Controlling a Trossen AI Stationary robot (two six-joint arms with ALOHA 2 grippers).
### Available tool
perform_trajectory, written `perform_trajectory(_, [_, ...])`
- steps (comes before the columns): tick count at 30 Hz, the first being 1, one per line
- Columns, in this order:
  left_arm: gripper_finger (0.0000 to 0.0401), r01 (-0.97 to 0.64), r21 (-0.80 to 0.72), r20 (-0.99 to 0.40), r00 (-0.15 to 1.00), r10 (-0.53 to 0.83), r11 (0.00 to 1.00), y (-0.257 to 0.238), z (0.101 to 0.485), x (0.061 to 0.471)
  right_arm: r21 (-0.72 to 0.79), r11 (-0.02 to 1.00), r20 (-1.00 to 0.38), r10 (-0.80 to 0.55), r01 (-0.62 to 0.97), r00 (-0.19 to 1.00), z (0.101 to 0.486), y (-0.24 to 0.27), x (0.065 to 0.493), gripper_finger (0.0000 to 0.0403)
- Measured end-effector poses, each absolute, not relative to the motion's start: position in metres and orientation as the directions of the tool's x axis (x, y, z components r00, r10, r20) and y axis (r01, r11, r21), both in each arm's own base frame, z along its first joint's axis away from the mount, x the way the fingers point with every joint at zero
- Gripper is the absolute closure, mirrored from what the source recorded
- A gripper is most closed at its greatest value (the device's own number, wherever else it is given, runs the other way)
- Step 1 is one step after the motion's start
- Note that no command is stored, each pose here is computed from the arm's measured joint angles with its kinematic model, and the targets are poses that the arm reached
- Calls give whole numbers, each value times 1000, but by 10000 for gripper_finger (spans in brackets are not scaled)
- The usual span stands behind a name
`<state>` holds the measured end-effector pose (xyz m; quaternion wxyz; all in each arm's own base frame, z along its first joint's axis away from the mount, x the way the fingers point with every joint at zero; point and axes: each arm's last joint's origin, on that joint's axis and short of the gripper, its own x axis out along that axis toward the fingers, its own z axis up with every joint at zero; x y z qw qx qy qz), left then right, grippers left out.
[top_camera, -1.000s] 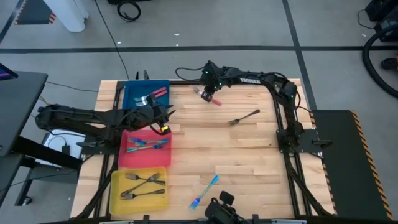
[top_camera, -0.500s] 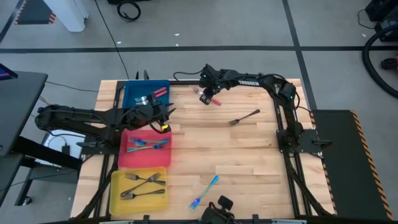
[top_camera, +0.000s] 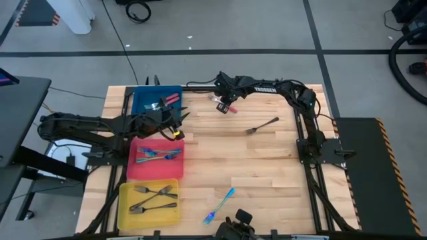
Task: Sort silverware by color (type)
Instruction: Put the pink fork into the blue bin
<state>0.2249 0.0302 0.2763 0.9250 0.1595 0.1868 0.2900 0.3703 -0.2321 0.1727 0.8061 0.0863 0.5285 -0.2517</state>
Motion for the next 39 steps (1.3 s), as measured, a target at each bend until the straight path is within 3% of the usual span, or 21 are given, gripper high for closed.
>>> perform_trajectory(22, [298, -585, 380, -241, 685, 688, 716, 58, 278, 220, -143, 881, -914, -292, 451, 280, 158, -231, 372, 315])
perform_trajectory(32, [298, -583, 381, -245, 684, 687, 717, 58, 277, 220, -60, 904, -911, -223, 424, 348, 167, -227, 372, 315])
perform_trajectory(39, [298, -581, 384, -251, 682, 687, 718, 58, 277, 219, -45, 896, -923, -207, 442, 326, 153, -222, 367, 314])
